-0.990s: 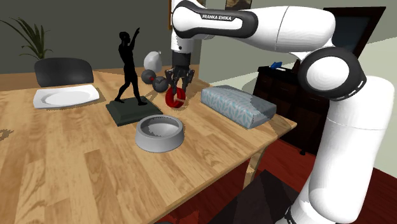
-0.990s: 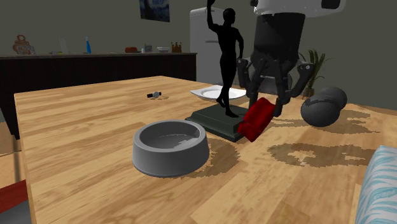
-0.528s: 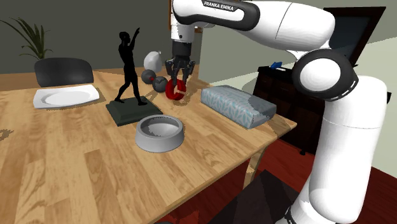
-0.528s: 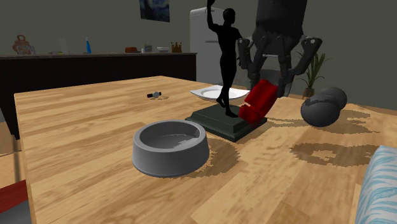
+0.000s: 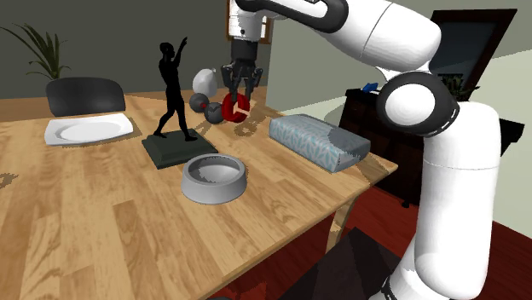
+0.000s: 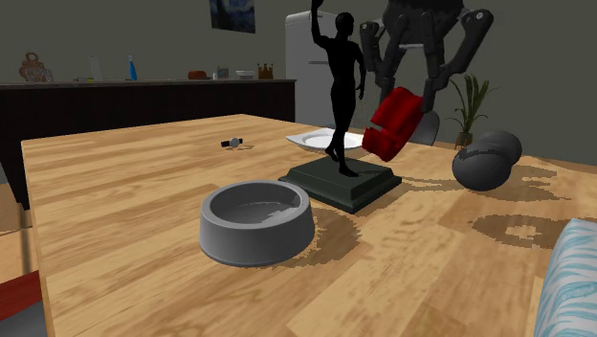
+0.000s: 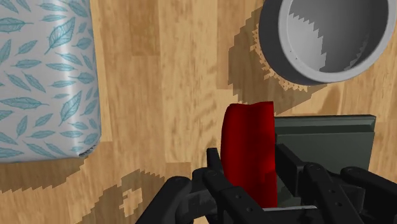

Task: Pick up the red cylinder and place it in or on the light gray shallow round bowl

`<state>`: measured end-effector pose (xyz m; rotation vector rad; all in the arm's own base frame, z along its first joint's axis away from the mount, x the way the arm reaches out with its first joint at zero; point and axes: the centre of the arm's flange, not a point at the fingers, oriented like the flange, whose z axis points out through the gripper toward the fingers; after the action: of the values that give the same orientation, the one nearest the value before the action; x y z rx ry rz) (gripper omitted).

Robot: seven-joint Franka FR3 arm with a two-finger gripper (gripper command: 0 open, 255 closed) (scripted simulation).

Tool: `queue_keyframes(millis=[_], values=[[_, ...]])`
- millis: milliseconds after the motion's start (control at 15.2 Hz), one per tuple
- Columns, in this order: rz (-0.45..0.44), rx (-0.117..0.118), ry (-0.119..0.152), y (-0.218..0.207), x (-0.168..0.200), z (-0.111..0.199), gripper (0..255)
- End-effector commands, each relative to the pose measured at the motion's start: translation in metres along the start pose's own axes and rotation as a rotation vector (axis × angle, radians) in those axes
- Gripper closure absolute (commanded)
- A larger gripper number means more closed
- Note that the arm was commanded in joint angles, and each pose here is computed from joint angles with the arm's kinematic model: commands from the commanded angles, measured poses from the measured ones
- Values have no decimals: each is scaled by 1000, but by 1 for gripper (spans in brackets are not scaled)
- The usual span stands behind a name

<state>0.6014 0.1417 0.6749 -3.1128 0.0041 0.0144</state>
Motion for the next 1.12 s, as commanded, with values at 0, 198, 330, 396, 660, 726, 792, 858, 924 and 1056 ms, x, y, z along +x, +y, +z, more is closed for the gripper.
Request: queue_keyframes(millis=[0,198,330,396,660,726,792,858,924,1056], values=[[0,0,0,-9,-10,-7,255],[0,0,0,-38,-37,-12,255],[0,0,0,-56,-55,-16,255],[0,0,0,-66,-64,-18,255],[0,0,0,-104,-100,-25,255],[0,0,0,-113,-109,-26,255],[0,0,0,-123,-118,-28,255],[0,0,0,-132,-127,-30,255],[0,0,0,-141,-136,-32,255],[0,0,0,-147,-142,-28,255]])
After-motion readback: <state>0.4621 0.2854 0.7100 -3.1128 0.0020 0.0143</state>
